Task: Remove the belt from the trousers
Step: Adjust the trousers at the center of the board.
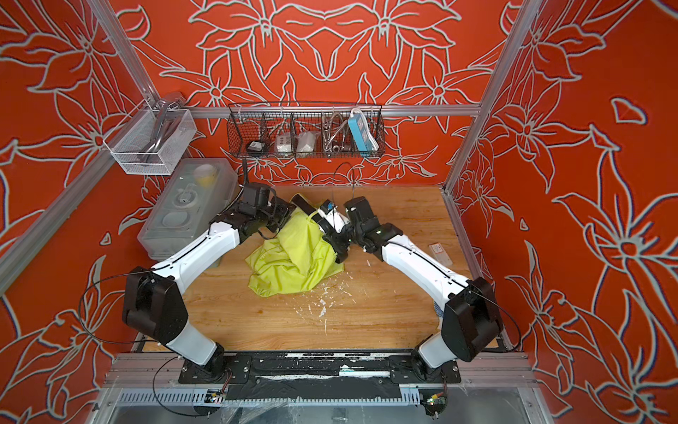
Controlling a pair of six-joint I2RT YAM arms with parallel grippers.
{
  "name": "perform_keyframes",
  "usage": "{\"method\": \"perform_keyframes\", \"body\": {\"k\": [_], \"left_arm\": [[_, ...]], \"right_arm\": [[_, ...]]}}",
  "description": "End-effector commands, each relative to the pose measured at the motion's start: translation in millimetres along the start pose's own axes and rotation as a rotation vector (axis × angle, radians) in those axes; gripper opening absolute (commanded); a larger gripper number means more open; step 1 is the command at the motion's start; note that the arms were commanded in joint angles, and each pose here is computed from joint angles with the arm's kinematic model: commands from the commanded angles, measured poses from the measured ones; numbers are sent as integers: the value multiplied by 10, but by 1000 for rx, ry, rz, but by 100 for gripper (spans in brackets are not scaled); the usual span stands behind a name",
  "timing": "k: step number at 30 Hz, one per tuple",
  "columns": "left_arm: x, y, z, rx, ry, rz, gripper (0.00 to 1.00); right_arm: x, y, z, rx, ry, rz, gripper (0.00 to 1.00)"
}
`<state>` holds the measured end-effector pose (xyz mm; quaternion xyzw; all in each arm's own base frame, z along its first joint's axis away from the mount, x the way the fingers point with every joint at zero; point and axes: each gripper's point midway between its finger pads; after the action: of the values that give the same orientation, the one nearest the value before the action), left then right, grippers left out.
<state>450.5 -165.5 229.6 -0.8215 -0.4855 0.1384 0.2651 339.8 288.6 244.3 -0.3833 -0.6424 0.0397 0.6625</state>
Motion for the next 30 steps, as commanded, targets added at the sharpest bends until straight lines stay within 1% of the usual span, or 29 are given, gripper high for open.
{"method": "perform_keyframes", "body": {"k": [1, 4, 7, 9, 12, 15, 17, 19, 21, 22, 23, 25, 26, 27, 30], "left_arm": [[-72, -251, -305, -86, 230, 51, 57], [-129, -419, -460, -140, 365, 67, 62], [-195, -618, -605, -204, 472, 74, 63], [-211, -698, -620, -220, 513, 68, 63], [-220, -777, -602, -240, 543, 53, 63], [-216, -801, -554, -240, 532, 50, 63], [-233, -775, -474, -213, 527, 64, 63], [-194, -725, -341, -159, 513, 55, 62], [-158, -653, -212, -110, 508, 47, 60], [-141, -611, -154, -87, 498, 44, 59], [-133, -571, -120, -74, 492, 47, 59], [-113, -454, -26, -34, 471, 56, 57], [-97, -405, 24, -5, 455, 57, 56], [-79, -344, 94, 34, 439, 61, 54], [-49, -172, 263, 128, 407, 81, 53]], "right_arm": [[612, -335, 142, 299, 263, -205, 0], [810, -334, 202, 535, 416, -257, 0], [895, -219, 268, 734, 538, -306, 0], [920, -123, 262, 831, 604, -344, 0], [789, 105, 250, 925, 700, -342, 0], [536, 330, 254, 952, 769, -329, 0], [328, 450, 308, 957, 784, -285, 0], [134, 537, 365, 944, 784, -228, 0], [3, 565, 417, 911, 770, -175, 0], [-39, 548, 448, 884, 731, -151, 0], [-124, 527, 496, 856, 702, -100, 0], [-350, 438, 609, 767, 587, 66, 0], [-431, 399, 627, 736, 545, 123, 0], [-508, 384, 626, 711, 541, 158, 0], [-617, 350, 641, 698, 577, 150, 0]]}}
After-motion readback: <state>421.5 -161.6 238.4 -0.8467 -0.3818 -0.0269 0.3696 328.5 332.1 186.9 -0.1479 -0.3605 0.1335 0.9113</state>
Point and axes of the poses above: each gripper's point midway between its finger pads, its own y axis out along the fingers, its own z axis along the line the jaws close on, x = y × z, and after that the axes turned 15 degrees about -y, right-handed
